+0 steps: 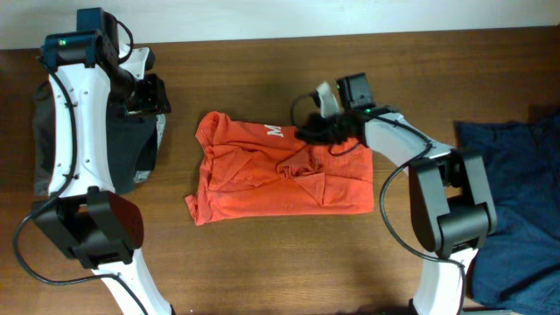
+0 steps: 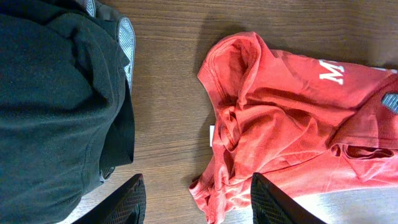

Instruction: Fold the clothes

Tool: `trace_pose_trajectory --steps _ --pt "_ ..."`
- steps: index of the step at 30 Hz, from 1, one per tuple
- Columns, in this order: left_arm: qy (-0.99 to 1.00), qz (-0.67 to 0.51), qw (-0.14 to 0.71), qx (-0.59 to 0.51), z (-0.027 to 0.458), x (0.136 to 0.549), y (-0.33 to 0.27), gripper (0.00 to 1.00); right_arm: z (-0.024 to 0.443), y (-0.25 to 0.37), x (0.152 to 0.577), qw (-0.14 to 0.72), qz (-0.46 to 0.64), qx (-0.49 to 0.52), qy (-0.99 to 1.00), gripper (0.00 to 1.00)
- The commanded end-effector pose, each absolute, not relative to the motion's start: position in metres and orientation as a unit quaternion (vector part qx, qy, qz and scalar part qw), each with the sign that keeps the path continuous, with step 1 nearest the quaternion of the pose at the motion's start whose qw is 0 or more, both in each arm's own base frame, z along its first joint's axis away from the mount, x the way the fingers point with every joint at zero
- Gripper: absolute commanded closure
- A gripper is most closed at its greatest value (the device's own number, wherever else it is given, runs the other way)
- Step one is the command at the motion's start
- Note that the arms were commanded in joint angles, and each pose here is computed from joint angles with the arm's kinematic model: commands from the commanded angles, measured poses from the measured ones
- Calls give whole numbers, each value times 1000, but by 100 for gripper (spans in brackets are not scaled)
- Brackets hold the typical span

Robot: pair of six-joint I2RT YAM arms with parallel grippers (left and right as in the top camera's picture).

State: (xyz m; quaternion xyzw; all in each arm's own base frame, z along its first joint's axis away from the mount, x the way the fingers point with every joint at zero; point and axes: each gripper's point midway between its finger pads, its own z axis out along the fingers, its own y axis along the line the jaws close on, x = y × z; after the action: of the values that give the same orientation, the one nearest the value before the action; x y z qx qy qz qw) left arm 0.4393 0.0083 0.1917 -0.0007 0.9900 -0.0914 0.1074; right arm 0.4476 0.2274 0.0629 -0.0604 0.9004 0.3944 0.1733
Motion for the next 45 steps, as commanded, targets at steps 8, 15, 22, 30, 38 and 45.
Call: trace_pose_trajectory --steps 8,15,22,30,38,45 --pt "987 -94 130 4 211 437 8 46 75 133 440 113 373 -4 921 91" --pt "986 -93 140 5 212 441 9 45 54 136 389 17 350 -16 937 57" --pt "987 -94 134 4 211 438 8 45 25 177 376 1 284 -55 957 95" --pt "987 -94 134 4 211 438 8 46 68 247 419 122 412 -125 894 96" --pt "987 -94 131 4 211 437 8 46 76 218 449 165 409 -93 893 45" --pt "987 -93 134 4 211 438 8 45 54 147 398 38 376 -29 925 80"
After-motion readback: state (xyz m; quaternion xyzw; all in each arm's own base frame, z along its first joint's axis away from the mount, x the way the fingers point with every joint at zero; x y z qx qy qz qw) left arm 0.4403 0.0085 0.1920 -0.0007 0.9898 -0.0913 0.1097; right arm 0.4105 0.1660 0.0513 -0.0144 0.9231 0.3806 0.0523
